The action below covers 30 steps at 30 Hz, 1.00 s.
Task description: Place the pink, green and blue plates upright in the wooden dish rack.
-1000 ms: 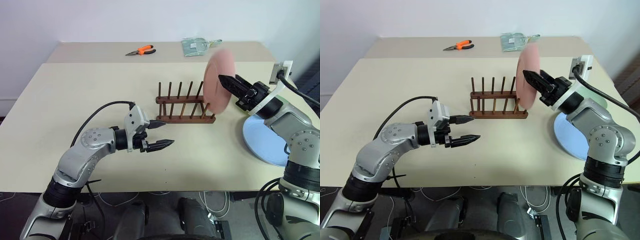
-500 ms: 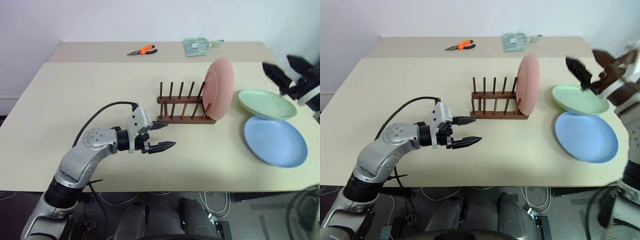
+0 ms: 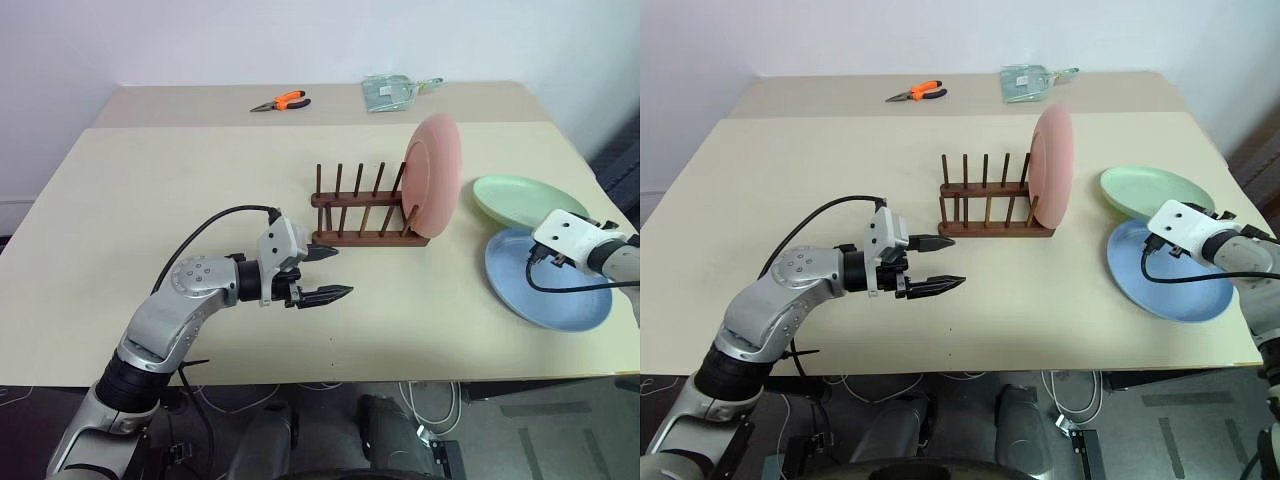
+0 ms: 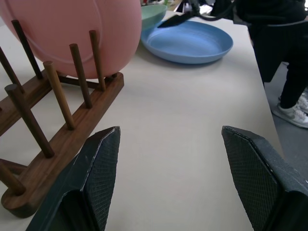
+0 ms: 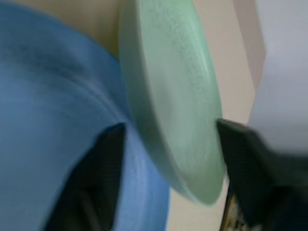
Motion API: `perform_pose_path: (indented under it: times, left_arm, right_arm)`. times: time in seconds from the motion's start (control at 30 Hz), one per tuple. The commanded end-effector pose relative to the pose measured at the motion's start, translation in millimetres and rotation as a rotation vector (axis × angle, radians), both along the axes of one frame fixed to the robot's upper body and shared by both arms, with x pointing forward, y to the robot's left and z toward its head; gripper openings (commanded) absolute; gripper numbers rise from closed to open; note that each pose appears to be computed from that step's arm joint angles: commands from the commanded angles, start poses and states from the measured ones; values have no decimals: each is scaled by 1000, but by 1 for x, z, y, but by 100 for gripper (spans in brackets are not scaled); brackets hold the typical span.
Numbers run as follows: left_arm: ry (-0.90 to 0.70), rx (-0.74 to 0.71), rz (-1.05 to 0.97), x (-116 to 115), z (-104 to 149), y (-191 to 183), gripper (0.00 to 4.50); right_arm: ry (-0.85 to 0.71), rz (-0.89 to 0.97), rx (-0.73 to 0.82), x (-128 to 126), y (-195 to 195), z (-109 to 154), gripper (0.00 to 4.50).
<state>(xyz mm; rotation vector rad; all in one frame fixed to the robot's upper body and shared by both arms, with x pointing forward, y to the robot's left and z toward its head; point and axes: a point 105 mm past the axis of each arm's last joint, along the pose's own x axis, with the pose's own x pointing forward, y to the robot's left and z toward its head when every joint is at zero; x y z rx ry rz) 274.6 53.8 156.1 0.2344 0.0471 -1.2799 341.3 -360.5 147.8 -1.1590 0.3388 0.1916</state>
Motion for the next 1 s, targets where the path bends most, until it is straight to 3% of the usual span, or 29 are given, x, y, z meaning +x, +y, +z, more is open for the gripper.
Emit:
perform_pose_path:
  times: [0.03, 0.1, 0.17, 0.27, 0.37, 0.43, 0.6, 0.77, 0.87, 1.0]
  left_arm:
    - [-54, -11, -11, -3, 10, -1, 346]
    - [-54, -10, -10, -4, 10, 0, 346]
    - [-57, -10, 0, -3, 10, 1, 346]
    - [-66, -8, 38, 4, 9, 6, 346]
    - [-81, -8, 85, 13, 9, 13, 346]
    - [-83, -9, 113, 18, 9, 19, 346]
    - [-82, 3, 194, 30, 2, 40, 346]
    - [-76, 18, 259, 36, -7, 58, 346]
    - [-74, 19, 269, 34, -8, 63, 346]
    - [-73, 8, 270, 29, -7, 63, 346]
  right_arm:
    - [-43, 18, -26, 6, -1, 5, 104]
    - [-68, 35, -12, 7, 3, 7, 3]
    - [-135, 59, 21, 9, 9, 20, 3]
    - [-367, 96, 246, 11, 26, 73, 3]
    - [-562, 219, 700, 2, 60, 133, 3]
    - [-551, 373, 977, -14, 90, 160, 3]
    - [-355, 838, 1386, -69, 168, 206, 3]
    - [-139, 983, 1530, -85, 215, 203, 3]
    - [-23, 926, 1533, -75, 236, 180, 3]
    - [19, 802, 1530, -54, 243, 153, 3]
